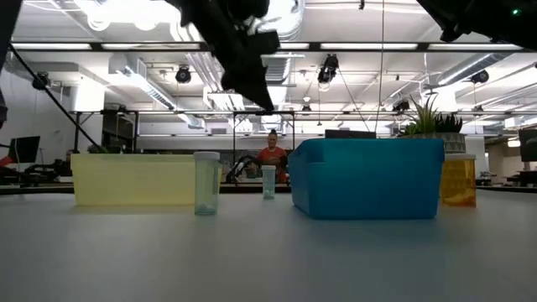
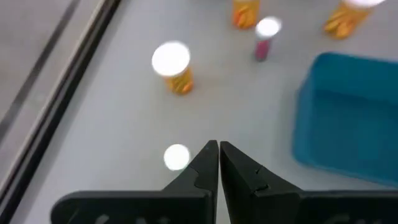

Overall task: Pick and place medicine bottles into bin by pill shape (circle, oval)
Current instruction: Put the top light blue tablet bottle into the yellow bin

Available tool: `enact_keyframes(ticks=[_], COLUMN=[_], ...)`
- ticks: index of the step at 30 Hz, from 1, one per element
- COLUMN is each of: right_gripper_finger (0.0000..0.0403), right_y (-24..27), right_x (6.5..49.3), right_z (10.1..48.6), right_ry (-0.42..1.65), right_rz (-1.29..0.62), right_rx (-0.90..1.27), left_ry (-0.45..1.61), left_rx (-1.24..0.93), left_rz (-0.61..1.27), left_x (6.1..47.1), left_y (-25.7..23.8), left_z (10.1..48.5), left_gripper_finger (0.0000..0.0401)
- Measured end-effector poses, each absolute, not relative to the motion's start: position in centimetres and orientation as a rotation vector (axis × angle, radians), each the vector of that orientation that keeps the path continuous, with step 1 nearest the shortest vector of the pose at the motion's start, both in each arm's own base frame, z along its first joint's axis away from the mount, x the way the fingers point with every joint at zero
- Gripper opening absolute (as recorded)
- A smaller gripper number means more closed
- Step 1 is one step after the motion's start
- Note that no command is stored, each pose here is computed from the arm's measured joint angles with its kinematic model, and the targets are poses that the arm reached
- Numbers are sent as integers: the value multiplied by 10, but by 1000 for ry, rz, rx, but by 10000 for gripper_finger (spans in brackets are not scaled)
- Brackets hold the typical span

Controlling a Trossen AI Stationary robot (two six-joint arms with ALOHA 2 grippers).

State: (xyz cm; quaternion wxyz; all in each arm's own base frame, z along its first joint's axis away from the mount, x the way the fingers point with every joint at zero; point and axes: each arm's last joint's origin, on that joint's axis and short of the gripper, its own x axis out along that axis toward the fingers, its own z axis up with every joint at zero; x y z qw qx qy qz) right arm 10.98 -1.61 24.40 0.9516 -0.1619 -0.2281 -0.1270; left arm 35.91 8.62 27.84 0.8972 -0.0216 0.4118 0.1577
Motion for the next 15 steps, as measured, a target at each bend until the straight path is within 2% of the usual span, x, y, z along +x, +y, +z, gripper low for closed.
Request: enact_keyframes(ticks=[10, 15], right_gripper_finger=[68, 68], right_y=[-16, -16], right_x=[110, 110], right_z=[244, 243], right_ry=[-457, -451], right_rz=[-260, -262], right_rx=[-339, -349], left_ry=[984, 1010], left_rx=[-55, -9], left_rz=[340, 305], left_x=[380, 382], left_y=[117, 117], left_z=[232, 226], left_gripper_finger=[0, 0])
